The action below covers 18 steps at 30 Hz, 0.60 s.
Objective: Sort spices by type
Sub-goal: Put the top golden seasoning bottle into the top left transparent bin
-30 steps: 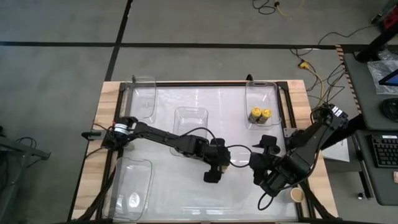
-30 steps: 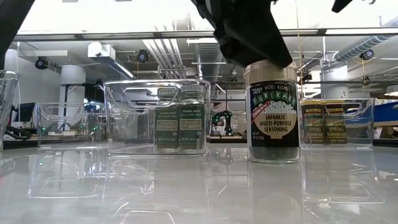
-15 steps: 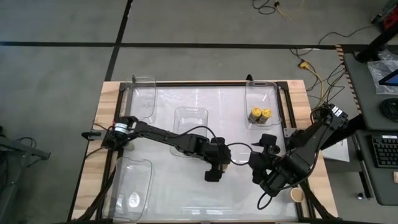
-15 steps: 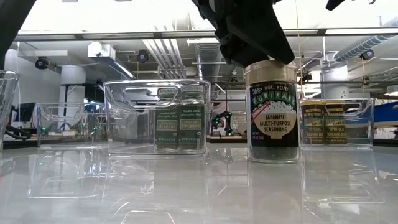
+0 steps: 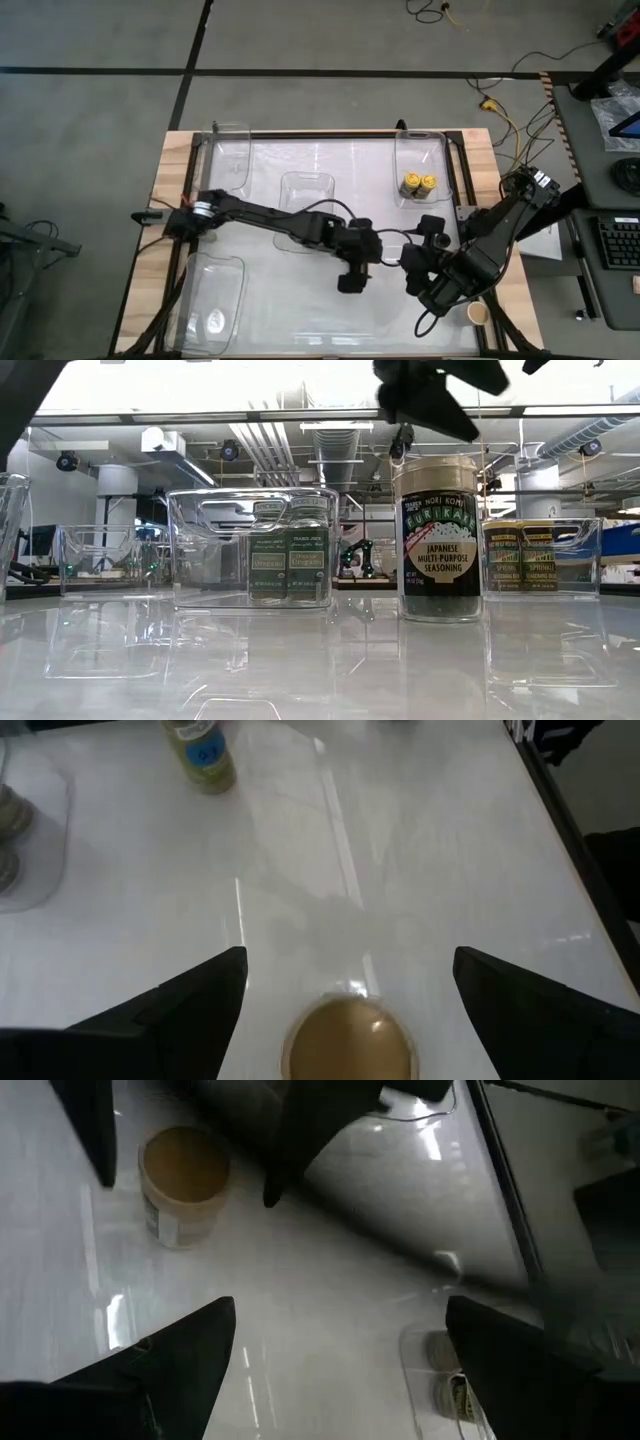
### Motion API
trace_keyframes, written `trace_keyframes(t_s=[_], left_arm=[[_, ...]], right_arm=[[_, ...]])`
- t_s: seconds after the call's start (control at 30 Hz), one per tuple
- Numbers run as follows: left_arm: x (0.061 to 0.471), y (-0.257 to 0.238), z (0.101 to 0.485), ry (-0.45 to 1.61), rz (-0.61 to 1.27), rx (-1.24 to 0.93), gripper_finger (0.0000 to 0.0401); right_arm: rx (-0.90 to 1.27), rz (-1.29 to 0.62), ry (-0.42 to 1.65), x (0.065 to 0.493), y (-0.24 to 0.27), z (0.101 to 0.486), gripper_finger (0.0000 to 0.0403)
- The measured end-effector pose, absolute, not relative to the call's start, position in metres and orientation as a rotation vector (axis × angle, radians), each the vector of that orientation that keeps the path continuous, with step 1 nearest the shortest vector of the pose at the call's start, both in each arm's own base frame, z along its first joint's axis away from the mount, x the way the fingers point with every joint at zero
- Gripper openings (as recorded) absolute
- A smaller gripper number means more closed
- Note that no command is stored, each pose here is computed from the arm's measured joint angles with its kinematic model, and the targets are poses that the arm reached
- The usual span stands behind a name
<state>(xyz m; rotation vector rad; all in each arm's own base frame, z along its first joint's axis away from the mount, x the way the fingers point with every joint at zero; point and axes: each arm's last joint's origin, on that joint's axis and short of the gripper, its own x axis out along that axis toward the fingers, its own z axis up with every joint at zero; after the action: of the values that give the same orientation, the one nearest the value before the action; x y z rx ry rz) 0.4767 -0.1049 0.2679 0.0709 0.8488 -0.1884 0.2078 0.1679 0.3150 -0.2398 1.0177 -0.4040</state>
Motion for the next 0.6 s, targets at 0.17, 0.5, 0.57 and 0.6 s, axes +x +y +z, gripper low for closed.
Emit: trace_keyframes(t_s=[0.17, 0.5, 0.57, 0.6], left_arm=[[0.499, -0.112, 0.264, 0.917, -0.245, 0.082, 0.0339], [0.487, -0.111, 0.267, 0.954, -0.22, 0.118, 0.0339], [0.487, -0.111, 0.267, 0.954, -0.226, 0.134, 0.034], [0.486, -0.111, 0.267, 0.96, -0.228, 0.137, 0.0342]], right_arm=[[-0.232, -0.406, 1.03, 0.207, 0.168, 0.315, 0.0352], [-0.204, -0.366, 1.061, 0.2, 0.174, 0.315, 0.0352], [-0.194, -0.376, 1.054, 0.2, 0.174, 0.315, 0.0352], [-0.187, -0.381, 1.051, 0.2, 0.174, 0.315, 0.0352]])
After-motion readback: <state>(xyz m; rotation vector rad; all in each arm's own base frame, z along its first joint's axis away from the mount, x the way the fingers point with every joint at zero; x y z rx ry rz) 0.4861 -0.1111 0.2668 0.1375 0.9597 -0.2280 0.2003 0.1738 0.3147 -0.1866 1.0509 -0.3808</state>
